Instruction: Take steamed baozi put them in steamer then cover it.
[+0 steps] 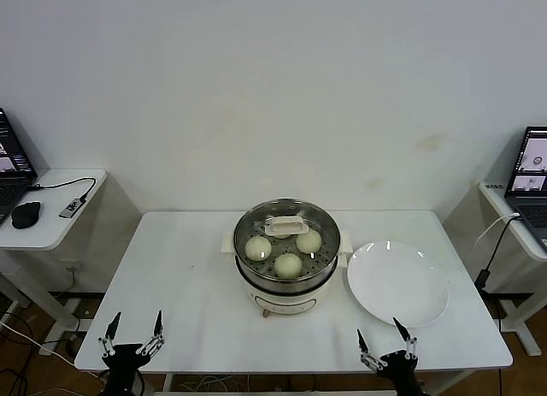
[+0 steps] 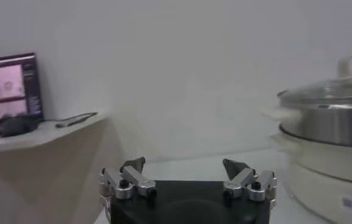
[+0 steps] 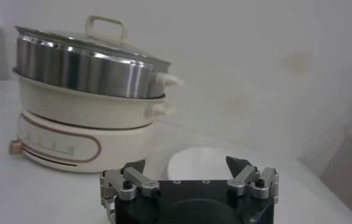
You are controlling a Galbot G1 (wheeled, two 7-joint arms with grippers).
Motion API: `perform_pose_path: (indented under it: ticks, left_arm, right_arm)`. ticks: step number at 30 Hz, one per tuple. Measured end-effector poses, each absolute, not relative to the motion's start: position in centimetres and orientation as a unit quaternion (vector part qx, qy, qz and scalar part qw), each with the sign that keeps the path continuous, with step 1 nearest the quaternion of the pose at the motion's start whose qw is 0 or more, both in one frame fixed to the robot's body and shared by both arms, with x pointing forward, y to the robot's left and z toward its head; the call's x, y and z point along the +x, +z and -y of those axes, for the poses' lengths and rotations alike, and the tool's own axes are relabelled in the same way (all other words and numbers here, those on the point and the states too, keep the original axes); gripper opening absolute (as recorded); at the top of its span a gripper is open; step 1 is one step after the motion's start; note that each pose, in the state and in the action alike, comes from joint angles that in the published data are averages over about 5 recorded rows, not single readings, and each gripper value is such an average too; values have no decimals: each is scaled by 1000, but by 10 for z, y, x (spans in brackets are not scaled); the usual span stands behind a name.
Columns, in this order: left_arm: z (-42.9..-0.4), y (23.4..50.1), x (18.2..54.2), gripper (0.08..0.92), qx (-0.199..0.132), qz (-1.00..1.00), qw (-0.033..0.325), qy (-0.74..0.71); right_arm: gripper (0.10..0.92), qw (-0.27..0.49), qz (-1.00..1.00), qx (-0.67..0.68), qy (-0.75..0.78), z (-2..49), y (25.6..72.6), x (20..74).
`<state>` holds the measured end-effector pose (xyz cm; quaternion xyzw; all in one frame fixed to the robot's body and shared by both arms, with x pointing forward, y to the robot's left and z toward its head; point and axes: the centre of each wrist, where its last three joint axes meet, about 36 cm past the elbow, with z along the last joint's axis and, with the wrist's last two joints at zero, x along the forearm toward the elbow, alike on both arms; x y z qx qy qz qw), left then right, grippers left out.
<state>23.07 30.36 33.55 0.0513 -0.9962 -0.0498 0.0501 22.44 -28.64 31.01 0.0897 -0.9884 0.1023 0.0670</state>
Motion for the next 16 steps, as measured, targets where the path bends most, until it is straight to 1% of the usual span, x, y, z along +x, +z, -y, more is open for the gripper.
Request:
perform_pose_path:
  ticks: [7, 16]
  left_arm:
    - [-307, 331, 227, 823, 50, 996, 58, -43]
    - [-307, 328, 224, 823, 38, 996, 74, -44]
  right_arm:
    - [823, 77, 988, 95, 93, 283, 310, 221]
    - [823, 90, 988, 95, 86, 286, 310, 216]
